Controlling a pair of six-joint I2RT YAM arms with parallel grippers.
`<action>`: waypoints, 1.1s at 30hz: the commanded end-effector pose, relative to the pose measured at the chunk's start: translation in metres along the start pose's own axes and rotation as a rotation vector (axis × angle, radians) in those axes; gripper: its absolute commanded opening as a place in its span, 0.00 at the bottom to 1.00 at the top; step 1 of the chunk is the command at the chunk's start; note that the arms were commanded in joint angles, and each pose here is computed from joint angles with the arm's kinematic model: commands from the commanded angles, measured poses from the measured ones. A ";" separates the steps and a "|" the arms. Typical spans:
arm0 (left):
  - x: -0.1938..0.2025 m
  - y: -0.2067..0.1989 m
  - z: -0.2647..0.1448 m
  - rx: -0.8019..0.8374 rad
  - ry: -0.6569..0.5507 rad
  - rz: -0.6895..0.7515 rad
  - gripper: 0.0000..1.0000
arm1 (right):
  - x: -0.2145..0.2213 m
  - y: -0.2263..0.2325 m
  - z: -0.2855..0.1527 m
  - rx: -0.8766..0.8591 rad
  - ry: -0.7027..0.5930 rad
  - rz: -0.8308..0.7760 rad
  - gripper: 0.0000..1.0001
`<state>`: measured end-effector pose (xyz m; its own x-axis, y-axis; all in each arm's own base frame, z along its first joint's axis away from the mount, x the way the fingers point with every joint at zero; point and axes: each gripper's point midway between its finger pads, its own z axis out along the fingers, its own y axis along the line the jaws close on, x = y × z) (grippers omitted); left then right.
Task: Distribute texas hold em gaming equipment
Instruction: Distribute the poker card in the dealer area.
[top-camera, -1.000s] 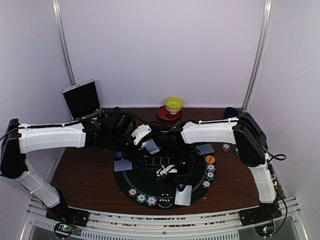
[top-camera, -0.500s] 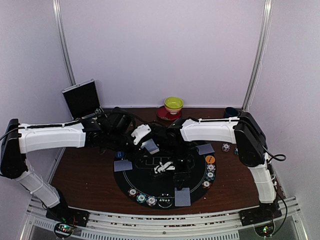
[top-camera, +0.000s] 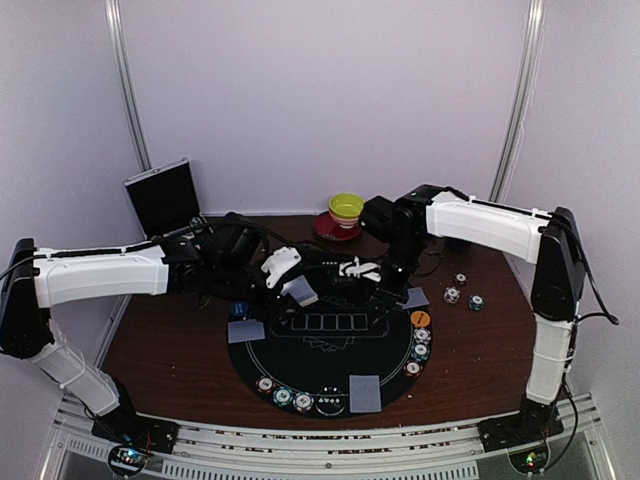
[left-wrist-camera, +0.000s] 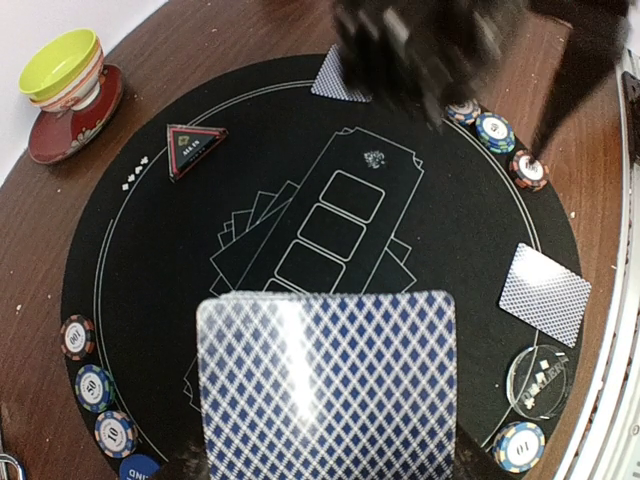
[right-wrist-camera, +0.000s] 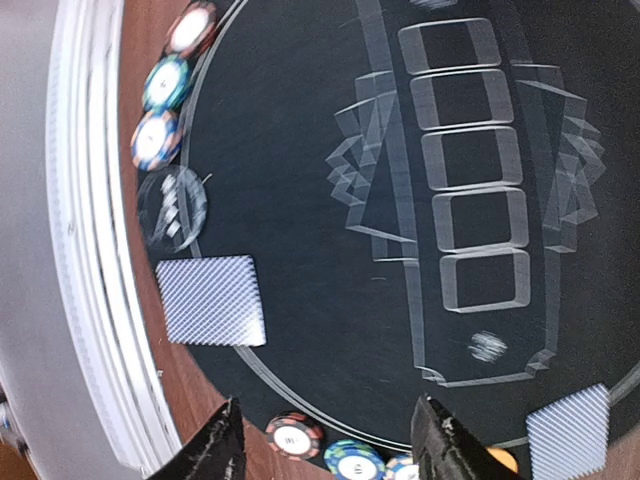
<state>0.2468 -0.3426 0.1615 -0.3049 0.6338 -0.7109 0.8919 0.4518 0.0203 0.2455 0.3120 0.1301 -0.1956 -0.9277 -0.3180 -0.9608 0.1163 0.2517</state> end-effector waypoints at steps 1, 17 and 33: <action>-0.020 0.001 -0.011 -0.010 -0.072 0.010 0.58 | -0.020 -0.042 -0.031 0.059 -0.208 0.212 0.61; -0.017 0.002 -0.007 -0.012 -0.059 0.007 0.59 | -0.123 -0.049 -0.080 -0.351 -0.694 0.407 0.68; -0.019 0.002 -0.009 -0.013 -0.064 0.010 0.59 | -0.145 -0.030 -0.035 -0.408 -0.640 0.422 0.68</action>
<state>0.2469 -0.3424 0.1614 -0.3051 0.6341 -0.7106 0.8917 0.4522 0.0207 0.3074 0.4264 0.2099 -0.6960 -0.4461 -0.5627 -0.6795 0.1557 0.7170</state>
